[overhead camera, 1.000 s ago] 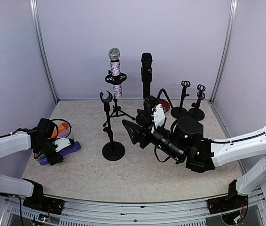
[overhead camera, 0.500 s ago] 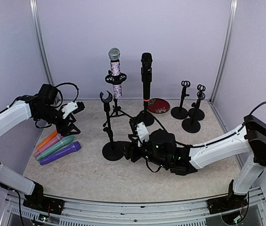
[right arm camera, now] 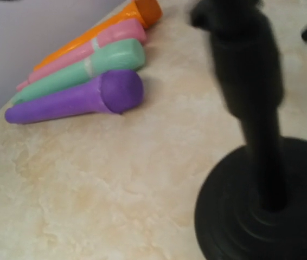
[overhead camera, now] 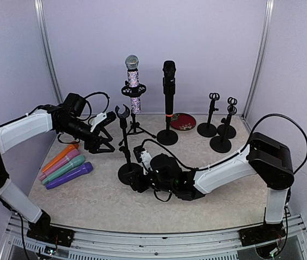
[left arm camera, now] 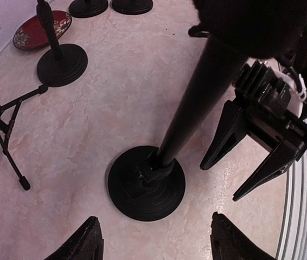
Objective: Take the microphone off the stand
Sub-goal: Move the microphone stand to the center of the board, then adjust the microphone stand at the center of the board.
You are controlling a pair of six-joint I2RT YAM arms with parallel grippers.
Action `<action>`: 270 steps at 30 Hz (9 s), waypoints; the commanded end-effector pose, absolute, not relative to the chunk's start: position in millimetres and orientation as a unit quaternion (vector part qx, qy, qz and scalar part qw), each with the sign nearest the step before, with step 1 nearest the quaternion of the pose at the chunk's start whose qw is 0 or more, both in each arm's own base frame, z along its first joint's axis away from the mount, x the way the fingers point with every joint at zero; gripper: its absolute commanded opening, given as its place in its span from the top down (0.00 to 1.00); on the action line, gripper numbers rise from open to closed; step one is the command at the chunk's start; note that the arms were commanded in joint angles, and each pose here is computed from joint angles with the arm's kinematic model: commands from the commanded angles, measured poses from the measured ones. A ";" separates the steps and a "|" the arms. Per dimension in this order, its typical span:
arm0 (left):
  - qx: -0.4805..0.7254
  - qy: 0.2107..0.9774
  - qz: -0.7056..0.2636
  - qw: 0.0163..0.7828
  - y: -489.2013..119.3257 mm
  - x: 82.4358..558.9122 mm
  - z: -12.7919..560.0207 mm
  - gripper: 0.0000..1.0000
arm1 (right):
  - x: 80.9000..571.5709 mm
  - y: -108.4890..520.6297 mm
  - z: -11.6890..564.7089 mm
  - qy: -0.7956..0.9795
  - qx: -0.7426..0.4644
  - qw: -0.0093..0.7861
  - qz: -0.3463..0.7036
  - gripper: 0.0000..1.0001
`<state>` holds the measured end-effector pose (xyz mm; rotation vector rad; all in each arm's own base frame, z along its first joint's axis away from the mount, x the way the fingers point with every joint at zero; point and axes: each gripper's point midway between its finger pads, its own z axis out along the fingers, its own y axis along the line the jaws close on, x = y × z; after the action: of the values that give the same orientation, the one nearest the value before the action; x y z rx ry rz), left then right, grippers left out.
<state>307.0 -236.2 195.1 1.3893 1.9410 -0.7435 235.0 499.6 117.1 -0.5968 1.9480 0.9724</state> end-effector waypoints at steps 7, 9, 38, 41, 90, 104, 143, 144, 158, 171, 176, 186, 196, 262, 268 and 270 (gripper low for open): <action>0.509 0.719 -0.334 0.335 -268.8 328.2 194.8 0.46 | 251.0 497.8 66.7 0.821 -0.228 0.332 0.404 0.64; 0.505 0.722 -0.332 0.338 -270.1 333.6 191.1 0.49 | 251.3 503.1 63.1 0.824 -0.236 0.325 0.399 0.66; 0.482 0.742 -0.371 0.281 -259.9 291.7 160.5 0.59 | 344.9 498.6 79.9 0.831 -0.168 0.401 0.348 0.80; 0.490 0.731 -0.386 0.277 -262.5 284.8 165.2 0.59 | 349.9 497.0 79.8 0.832 -0.187 0.406 0.330 0.82; 0.395 0.771 -0.341 0.365 -164.0 297.5 209.6 0.58 | 305.6 500.5 342.5 0.563 -0.156 0.791 0.181 0.45; 0.398 0.765 -0.338 0.377 -164.8 297.2 218.1 0.58 | 311.4 493.1 388.1 0.537 -0.133 0.817 0.160 0.33; 0.410 0.758 -0.321 0.392 -164.9 297.8 234.6 0.56 | 317.7 495.7 402.7 0.523 -0.303 0.690 0.397 0.87; 0.411 0.758 -0.322 0.392 -165.4 297.6 235.1 0.55 | 310.2 496.2 403.0 0.512 -0.336 0.665 0.428 0.87; 0.415 0.761 -0.316 0.386 -167.4 295.7 236.8 0.54 | 283.7 429.3 403.6 0.407 -0.525 0.491 0.564 0.84; 0.418 0.761 -0.314 0.384 -169.1 296.2 238.5 0.53 | 273.1 403.0 361.8 0.389 -0.593 0.454 0.540 0.37; 0.420 0.761 -0.312 0.384 -169.8 295.7 239.4 0.52 | 292.7 388.7 372.3 0.434 -0.544 0.544 0.469 0.20; 0.423 0.761 -0.311 0.381 -170.4 296.8 232.9 0.52 | 289.7 359.8 382.3 0.582 -0.329 0.687 0.285 0.00; 0.420 0.762 -0.314 0.379 -171.2 300.0 229.9 0.52 | 273.3 372.0 372.3 0.642 -0.238 0.704 0.191 0.19; 0.419 0.760 -0.296 0.398 -169.0 300.3 242.2 0.52 | 267.8 396.5 395.2 0.383 -0.501 0.714 0.305 0.64; 0.418 0.760 -0.297 0.398 -170.1 301.1 243.3 0.51 | 271.6 386.7 392.0 0.398 -0.484 0.722 0.295 0.35; 0.418 0.762 -0.297 0.396 -170.4 300.7 241.8 0.51 | 274.2 376.8 401.5 0.412 -0.457 0.733 0.290 0.25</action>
<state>299.6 -166.9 228.1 1.0512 1.9750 -0.7678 273.5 397.4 369.7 -1.1213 0.9384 0.6730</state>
